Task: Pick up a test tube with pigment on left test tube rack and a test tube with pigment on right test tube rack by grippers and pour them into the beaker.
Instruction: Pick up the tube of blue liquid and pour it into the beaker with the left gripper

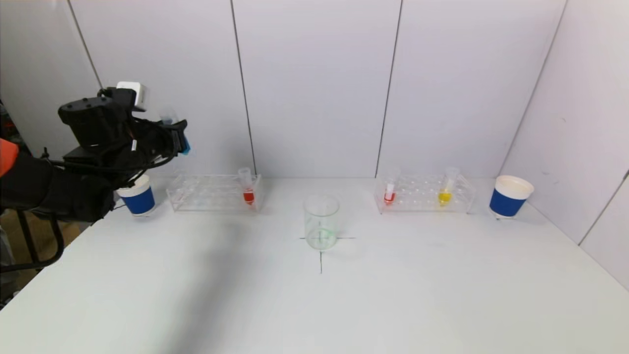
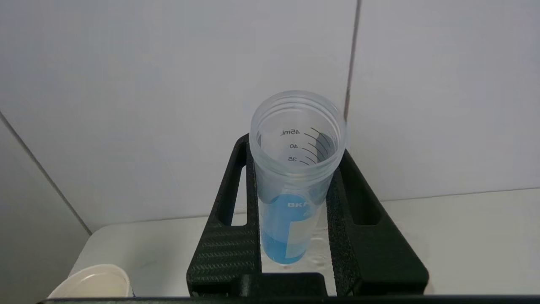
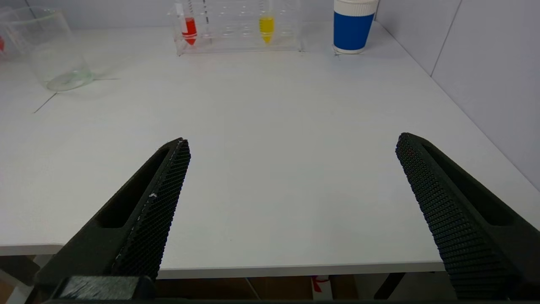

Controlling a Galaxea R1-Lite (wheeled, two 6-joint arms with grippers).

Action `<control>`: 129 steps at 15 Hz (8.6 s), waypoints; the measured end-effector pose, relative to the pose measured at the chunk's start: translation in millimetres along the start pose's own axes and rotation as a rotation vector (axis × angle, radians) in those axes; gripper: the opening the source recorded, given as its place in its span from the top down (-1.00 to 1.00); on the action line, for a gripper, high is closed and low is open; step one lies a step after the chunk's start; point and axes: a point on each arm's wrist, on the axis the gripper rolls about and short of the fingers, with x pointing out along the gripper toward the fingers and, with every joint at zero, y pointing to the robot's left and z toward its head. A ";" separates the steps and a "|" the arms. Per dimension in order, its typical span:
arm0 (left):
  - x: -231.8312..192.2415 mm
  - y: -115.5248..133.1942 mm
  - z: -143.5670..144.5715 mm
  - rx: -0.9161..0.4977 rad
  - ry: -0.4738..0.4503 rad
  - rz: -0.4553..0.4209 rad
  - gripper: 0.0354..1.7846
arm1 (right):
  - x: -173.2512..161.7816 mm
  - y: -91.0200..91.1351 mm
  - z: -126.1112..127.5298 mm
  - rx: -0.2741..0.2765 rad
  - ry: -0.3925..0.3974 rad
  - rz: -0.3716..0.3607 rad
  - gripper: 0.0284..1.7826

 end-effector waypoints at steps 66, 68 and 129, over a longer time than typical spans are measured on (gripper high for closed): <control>65.1 -177.3 -34.5 1.105 -0.354 -1.112 0.51 | 0.0 0.0 0.0 0.000 0.000 0.000 -0.99; 65.5 -176.7 -39.1 1.127 -0.389 -1.090 0.51 | 0.0 0.0 0.0 0.000 0.000 0.000 -0.99; 63.1 -176.6 -73.1 1.528 -0.768 -0.883 0.51 | 0.0 0.0 0.0 0.000 0.000 0.000 -0.99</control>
